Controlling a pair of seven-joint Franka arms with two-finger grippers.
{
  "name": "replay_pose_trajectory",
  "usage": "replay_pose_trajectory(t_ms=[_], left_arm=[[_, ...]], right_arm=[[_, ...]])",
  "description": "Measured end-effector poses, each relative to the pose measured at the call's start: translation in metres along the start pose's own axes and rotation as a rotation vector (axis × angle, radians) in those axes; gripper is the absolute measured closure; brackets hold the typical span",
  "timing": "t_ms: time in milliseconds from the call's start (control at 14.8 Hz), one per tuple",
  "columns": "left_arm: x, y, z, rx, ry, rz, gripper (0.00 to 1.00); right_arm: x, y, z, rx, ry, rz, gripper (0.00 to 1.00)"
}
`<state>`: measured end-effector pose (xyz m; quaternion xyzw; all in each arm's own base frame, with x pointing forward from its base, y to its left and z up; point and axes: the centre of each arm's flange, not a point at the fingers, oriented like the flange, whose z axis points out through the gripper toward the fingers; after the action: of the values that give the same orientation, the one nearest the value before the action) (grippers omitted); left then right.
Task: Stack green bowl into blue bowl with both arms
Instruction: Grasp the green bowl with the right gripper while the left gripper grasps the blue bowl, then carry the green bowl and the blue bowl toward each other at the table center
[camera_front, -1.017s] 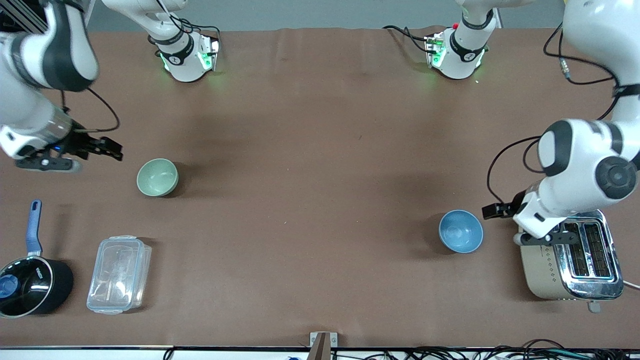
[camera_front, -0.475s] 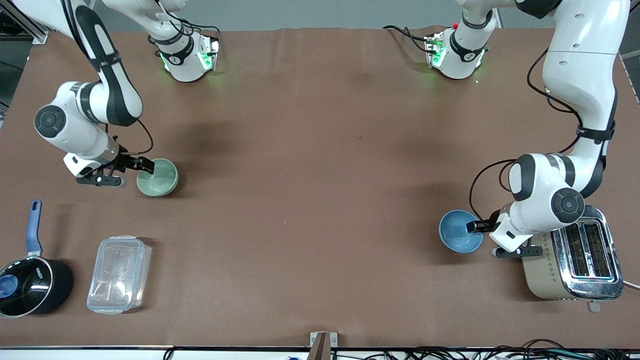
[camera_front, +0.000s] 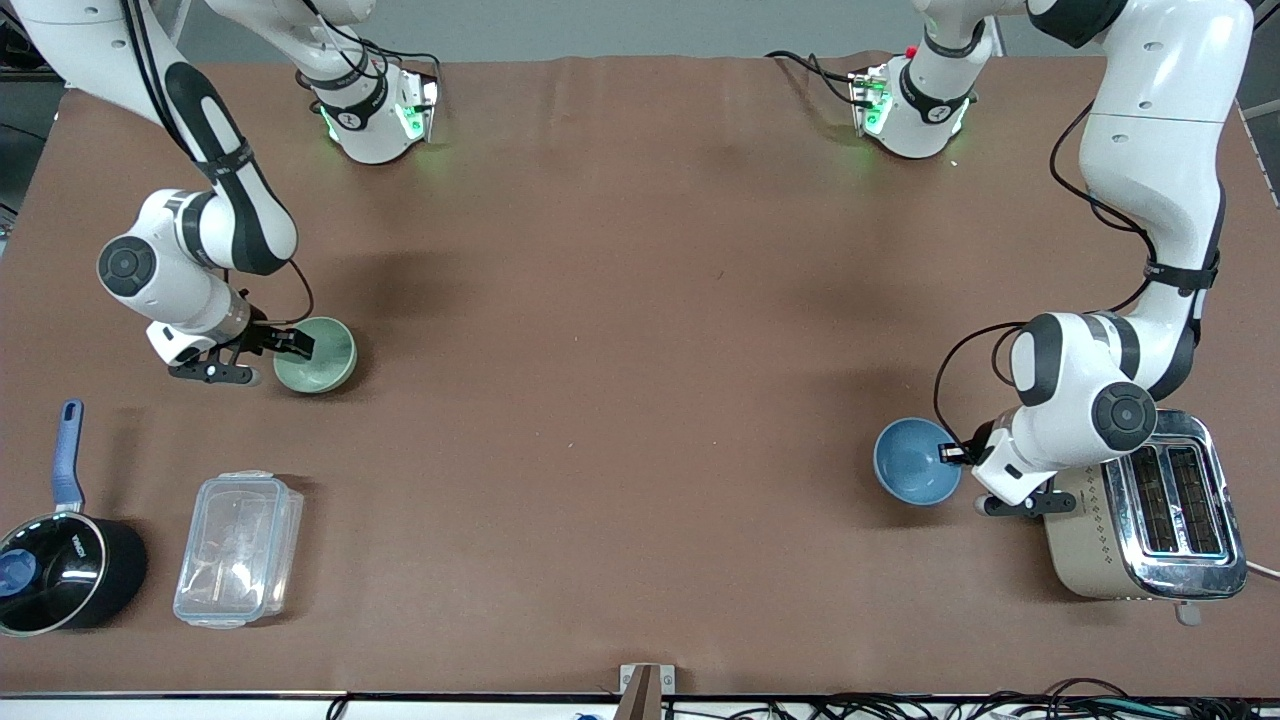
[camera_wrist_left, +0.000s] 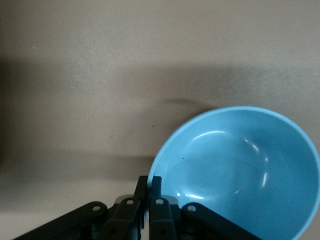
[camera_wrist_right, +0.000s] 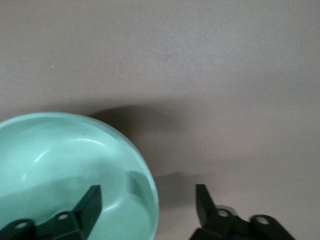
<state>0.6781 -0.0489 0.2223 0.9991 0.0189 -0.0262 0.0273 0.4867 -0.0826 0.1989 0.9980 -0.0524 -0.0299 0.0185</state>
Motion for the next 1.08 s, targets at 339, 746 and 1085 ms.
replay_pose_trajectory(t_ms=[339,746,1085], left_arm=[[0.012,0.057,-0.04,-0.056,0.048,-0.069,0.96],[-0.041,0.244,-0.074,-0.125,-0.008,-0.271,0.96],[-0.132,0.385,-0.034,-0.103,-0.068,-0.283,0.96]], right_arm=[[-0.002,0.001,0.006,0.002,-0.012,0.01,0.74],[0.028,-0.01,-0.079,0.018,-0.093,0.021,0.94],[0.068,-0.067,-0.23,0.058,-0.103,0.073,0.94]])
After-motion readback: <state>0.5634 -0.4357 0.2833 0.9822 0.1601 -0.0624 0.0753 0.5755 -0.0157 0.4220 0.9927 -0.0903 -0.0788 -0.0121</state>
